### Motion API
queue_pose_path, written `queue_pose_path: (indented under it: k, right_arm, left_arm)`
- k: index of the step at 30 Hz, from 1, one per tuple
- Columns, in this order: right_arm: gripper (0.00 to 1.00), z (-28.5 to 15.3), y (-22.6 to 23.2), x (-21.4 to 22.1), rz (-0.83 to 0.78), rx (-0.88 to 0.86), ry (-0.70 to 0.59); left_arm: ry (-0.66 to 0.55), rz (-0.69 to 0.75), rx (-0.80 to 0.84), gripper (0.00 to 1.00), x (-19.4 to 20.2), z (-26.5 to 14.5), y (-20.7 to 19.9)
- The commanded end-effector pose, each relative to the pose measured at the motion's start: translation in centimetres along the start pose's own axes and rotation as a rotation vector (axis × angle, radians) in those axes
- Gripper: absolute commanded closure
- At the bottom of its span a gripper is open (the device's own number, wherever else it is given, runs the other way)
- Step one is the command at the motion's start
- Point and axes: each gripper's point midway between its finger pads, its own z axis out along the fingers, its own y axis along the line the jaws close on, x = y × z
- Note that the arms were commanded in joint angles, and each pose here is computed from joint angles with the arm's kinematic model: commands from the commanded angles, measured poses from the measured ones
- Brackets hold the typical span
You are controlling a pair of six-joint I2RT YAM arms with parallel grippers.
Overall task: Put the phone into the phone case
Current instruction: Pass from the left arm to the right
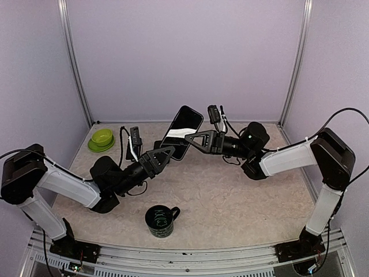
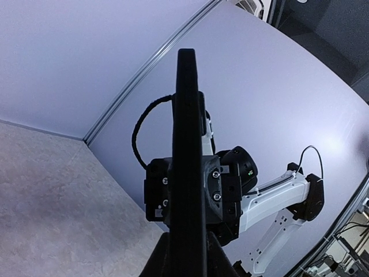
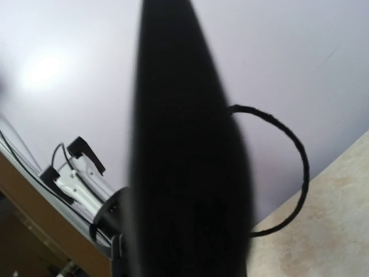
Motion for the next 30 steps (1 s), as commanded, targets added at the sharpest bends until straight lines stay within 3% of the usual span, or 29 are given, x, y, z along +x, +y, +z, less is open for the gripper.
queue_pose_path:
  k: [1, 6, 13, 16, 19, 30]
  right_arm:
    - [0.98, 0.6, 0.9, -0.1, -0.005, -0.033, 0.024]
    - [1.0, -0.2, 0.0, -0.3, 0.03, 0.016, 0.061]
    - [1.0, -1.9, -2.4, -0.8, 0.058, 0.145, 0.14]
    - [1.0, -3.1, -4.5, -0.7, 0.091, 0.228, 0.187]
    - [0.99, -4.3, -6.3, -0.8, 0.092, 0.291, 0.227]
    - [0.97, -7.5, -12.8, -1.1, 0.14, 0.455, 0.348]
  left_arm:
    - [-0.077, 0.022, 0.071, 0.77, -2.0, 0.0, -2.1]
    - [-0.032, 0.049, 0.001, 0.46, -1.5, 0.0, -1.1]
    - [-0.005, 0.102, -0.094, 0.21, -1.8, -1.4, 0.0]
    - [0.004, 0.123, -0.148, 0.16, -2.2, -2.1, 0.8]
    - [0.004, 0.133, -0.185, 0.03, -2.4, -3.1, 1.1]
    - [0.04, 0.164, -0.333, 0.01, -2.3, -6.8, 3.3]
